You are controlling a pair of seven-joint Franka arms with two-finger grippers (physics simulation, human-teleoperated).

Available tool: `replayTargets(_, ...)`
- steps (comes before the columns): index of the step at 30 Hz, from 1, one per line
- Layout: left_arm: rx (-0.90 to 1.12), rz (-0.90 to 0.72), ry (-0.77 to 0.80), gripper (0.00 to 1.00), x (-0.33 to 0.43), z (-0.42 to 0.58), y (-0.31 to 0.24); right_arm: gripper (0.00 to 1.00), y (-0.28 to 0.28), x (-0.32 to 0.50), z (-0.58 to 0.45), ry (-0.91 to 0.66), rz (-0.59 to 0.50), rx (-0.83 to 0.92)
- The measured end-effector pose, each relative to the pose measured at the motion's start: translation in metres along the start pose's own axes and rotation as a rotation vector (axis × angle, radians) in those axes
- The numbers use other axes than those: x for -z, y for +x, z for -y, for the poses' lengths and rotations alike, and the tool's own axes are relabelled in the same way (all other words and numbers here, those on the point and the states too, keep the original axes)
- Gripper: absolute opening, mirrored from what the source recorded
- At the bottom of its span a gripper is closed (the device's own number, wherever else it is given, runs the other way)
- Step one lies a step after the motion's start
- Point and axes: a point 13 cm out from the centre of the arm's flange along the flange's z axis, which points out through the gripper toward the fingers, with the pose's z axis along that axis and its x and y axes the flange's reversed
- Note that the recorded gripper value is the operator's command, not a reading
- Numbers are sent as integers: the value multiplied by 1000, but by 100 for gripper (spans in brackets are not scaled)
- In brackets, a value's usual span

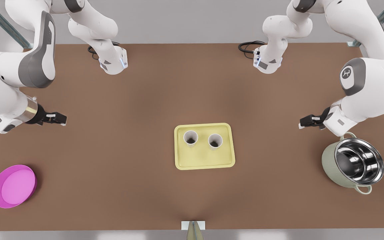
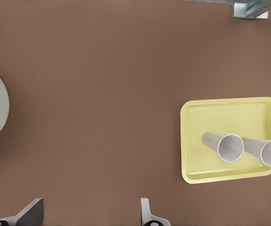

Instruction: Use the left arm to pick up the white IKEA cup from the tray and place it on the middle-left position; use the right arm to pick up the white IKEA cup from the tray and place it on the middle-right position

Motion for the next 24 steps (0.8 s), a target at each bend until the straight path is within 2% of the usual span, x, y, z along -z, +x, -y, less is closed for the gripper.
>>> replayTargets(3, -10, 29, -1, 100, 3, 1, -5, 100, -6, 0, 1, 1, 23, 0)
replayTargets(9, -13, -17, 2, 100, -16, -14, 3, 100, -20, -6, -24, 6, 49, 41)
replayTargets(11, -47, -18, -4, 100, -31, 4, -5, 100, -30, -33, -69, 8, 25, 110)
replayTargets(16, -218, -9, -49, 100, -86, 136, -30, 100, -37, -122, -215, 27, -30, 272)
replayTargets(20, -261, -21, -72, 100, -149, 207, -27, 100, -21, -170, -341, 0, -17, 340)
replayTargets(24, -265, -49, -97, 100, -227, 253, -11, 100, 7, -187, -418, -25, 4, 347)
